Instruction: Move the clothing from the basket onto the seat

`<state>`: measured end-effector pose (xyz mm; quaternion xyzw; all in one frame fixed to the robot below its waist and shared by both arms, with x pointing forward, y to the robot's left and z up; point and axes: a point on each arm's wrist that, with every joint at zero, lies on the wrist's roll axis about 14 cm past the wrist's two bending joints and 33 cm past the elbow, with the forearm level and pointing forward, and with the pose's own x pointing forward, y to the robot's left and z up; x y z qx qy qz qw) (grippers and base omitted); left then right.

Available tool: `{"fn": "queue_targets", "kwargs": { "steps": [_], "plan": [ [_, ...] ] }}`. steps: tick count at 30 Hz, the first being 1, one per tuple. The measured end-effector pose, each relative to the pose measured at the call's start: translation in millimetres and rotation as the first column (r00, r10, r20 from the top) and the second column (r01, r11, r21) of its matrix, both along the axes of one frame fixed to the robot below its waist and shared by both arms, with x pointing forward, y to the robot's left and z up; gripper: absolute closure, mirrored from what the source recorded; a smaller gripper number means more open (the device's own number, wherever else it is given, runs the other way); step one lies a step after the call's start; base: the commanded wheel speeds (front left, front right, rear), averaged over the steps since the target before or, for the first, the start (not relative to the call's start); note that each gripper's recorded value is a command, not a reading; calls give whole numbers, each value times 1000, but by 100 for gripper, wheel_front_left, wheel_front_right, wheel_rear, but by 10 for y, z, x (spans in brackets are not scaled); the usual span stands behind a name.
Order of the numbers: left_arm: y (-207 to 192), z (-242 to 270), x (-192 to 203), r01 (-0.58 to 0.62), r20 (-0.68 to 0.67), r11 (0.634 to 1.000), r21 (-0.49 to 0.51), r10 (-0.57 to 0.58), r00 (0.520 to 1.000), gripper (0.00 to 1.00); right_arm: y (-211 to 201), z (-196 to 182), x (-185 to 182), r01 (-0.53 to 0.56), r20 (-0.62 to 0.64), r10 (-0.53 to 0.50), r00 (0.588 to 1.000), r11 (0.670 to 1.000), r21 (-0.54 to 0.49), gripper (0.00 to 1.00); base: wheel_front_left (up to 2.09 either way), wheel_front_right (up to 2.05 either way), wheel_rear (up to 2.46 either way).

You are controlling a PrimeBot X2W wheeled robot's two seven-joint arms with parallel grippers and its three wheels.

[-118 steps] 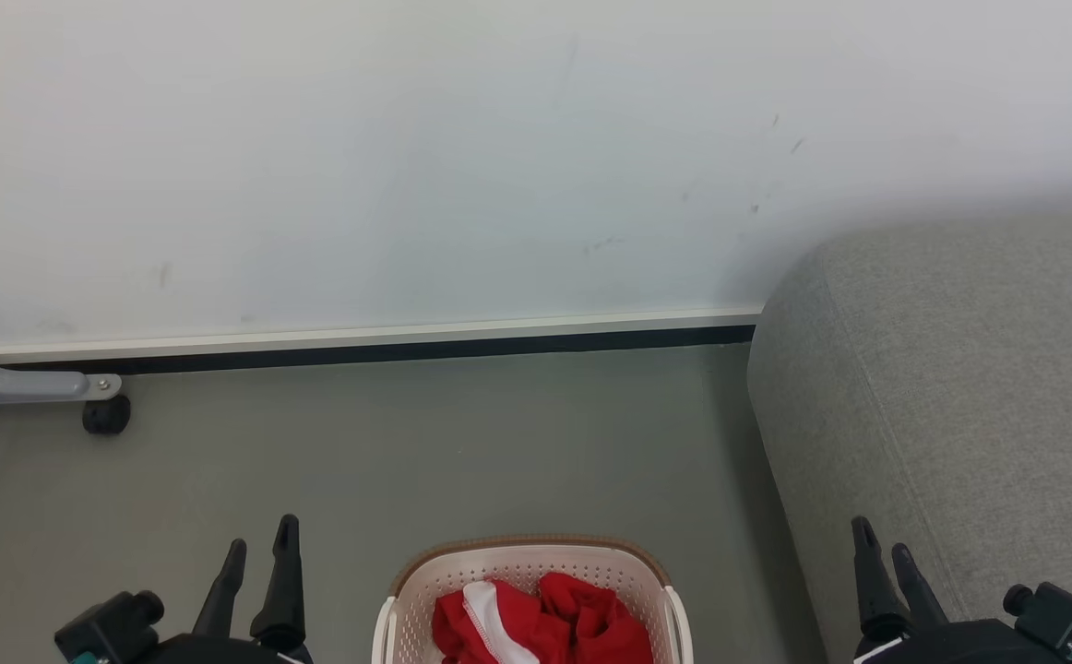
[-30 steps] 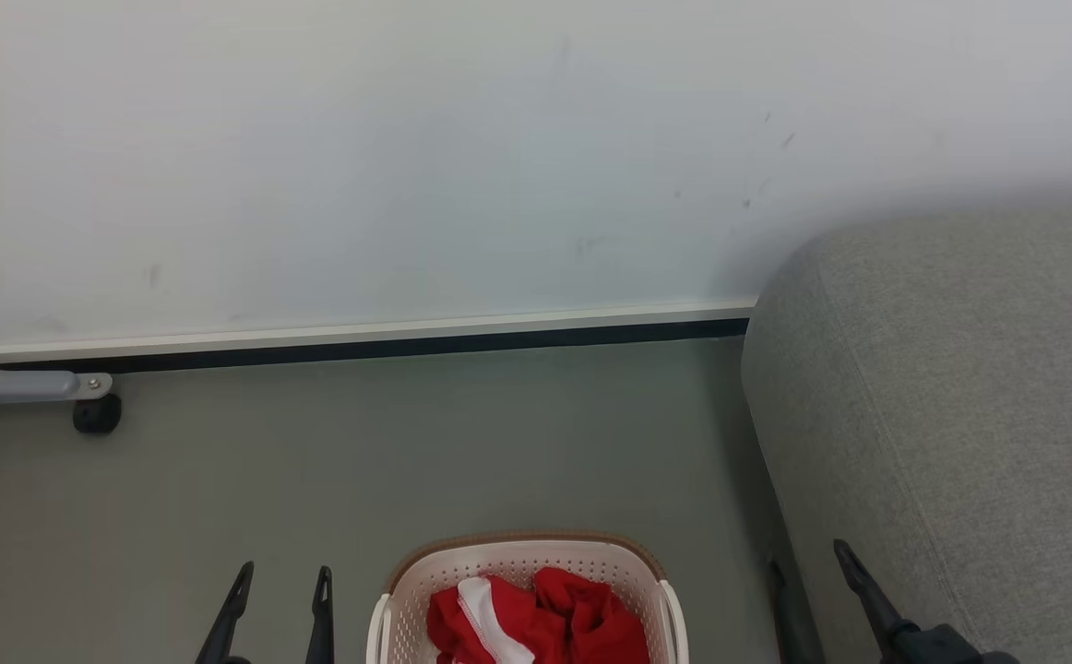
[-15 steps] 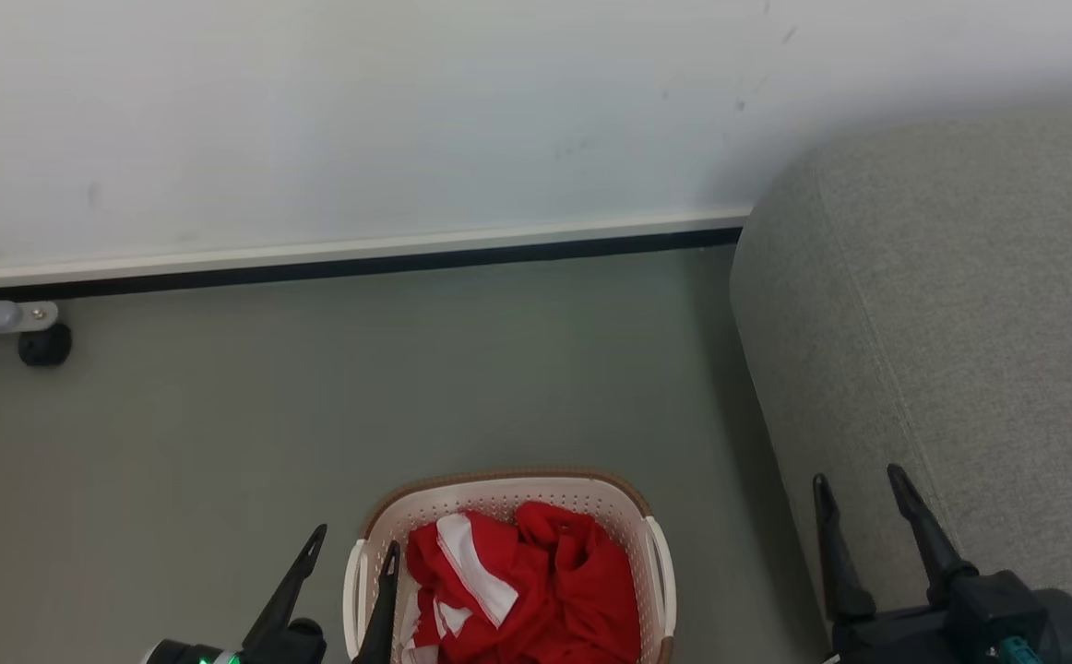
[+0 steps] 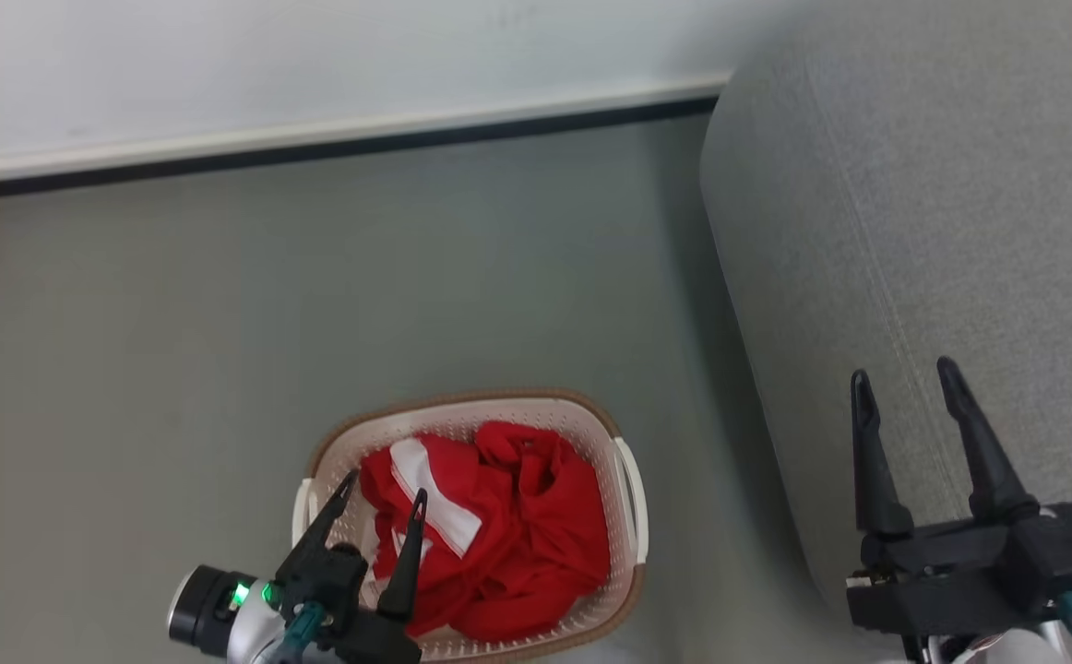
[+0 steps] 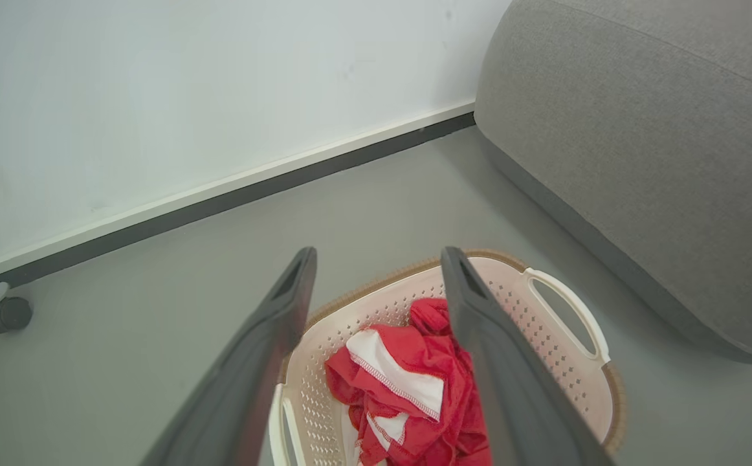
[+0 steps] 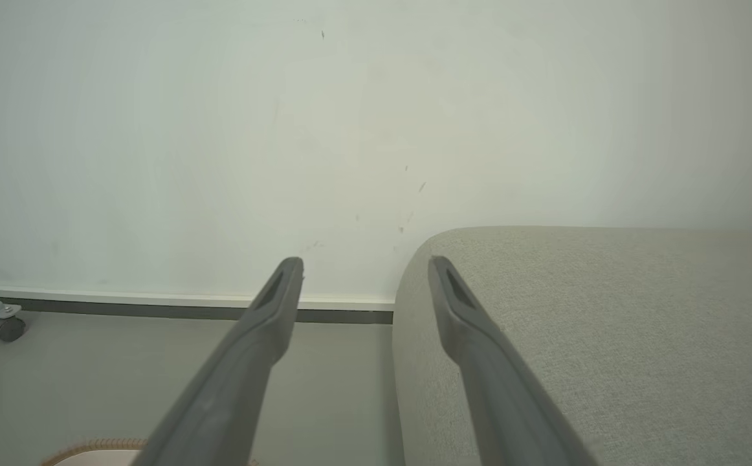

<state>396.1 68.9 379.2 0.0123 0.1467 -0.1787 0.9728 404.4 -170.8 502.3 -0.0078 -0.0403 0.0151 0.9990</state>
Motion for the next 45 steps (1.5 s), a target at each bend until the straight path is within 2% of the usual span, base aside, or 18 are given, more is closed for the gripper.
{"fn": "queue_targets", "kwargs": {
  "steps": [5, 16, 31, 40, 45],
  "plan": [
    [-133, -294, 57, 52, -81, 999, 16, -50, 995, 0, -66, 16, 114, 10, 16, -9, 1000, 1000, -26, 0, 0, 0, 0],
    [-292, -981, 126, 102, -264, 994, 36, -89, 960, 0, -191, -211, 318, 33, -22, -34, 999, 998, -58, 0, 0, 0, 0],
    [-401, -1626, 429, 105, -364, 994, 35, -85, 927, 0, -295, -495, 664, 55, -37, -59, 998, 995, -85, 0, 0, 0, 0],
    [-260, -2064, 609, 75, -413, 994, 78, -36, 910, 0, -334, -778, 844, 62, -67, -68, 995, 994, -95, 0, 0, 0, 0],
    [-223, -2317, 586, 71, -452, 993, 96, -20, 892, 0, -311, -995, 934, 58, -96, -67, 993, 994, -90, 0, 0, 0, 0]
  ]
}}
